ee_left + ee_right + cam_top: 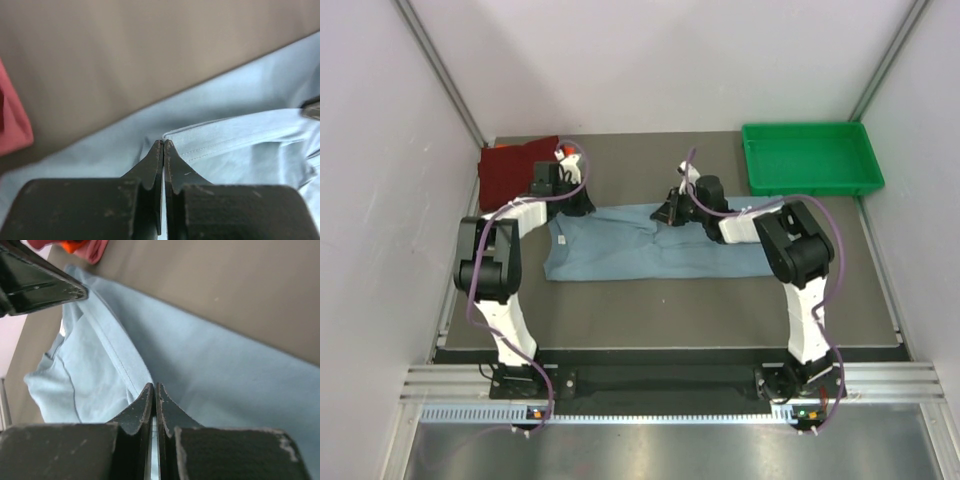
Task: Fold and stack the t-shirts
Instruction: Fold the tshirt
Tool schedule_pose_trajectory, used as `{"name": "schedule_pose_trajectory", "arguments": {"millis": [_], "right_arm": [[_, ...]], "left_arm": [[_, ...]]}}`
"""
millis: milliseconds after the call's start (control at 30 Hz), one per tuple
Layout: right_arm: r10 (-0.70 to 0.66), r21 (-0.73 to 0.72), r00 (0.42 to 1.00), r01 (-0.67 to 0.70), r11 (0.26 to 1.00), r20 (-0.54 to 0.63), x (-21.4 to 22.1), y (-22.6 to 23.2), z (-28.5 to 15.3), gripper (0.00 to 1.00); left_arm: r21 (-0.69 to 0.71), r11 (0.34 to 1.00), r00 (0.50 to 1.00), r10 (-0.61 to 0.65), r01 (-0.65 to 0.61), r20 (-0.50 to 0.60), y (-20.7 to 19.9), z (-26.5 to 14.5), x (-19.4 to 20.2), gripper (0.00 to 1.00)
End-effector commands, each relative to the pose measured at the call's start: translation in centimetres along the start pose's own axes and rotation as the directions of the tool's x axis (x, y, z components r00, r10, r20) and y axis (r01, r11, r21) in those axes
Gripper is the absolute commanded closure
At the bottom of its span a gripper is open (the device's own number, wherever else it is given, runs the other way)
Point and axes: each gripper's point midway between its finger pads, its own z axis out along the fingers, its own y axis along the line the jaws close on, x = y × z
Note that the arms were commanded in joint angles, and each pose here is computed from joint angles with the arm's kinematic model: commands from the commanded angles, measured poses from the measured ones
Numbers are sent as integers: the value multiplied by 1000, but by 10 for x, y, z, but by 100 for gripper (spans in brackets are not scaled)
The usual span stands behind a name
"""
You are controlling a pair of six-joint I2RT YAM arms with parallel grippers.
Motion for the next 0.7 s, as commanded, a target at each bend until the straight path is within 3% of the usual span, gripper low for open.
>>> {"name": "schedule_pose_trajectory", "arguments": {"millis": [0, 167, 400, 467, 667], "right_arm": [[-109, -61, 993, 111, 992, 41, -12, 34, -11, 100], [-172, -85, 984, 167, 982, -47, 17, 50, -16, 92], [-214, -170, 972, 195, 966, -96, 34, 62, -28, 77], [-205, -163, 975, 189, 968, -85, 28, 63, -27, 77], [-183, -183, 983, 174, 968, -33, 11, 73, -21, 78]], "left_arm": [[-66, 997, 998, 51, -48, 44, 6, -18, -9, 95], [-165, 986, 994, 26, -8, 110, 13, -35, -15, 92], [-346, 925, 953, -53, 160, 300, 30, -80, -21, 73], [-347, 924, 947, -44, 160, 319, 28, -85, -27, 71], [-115, 980, 957, -126, 160, 261, -15, -54, -46, 73]]}}
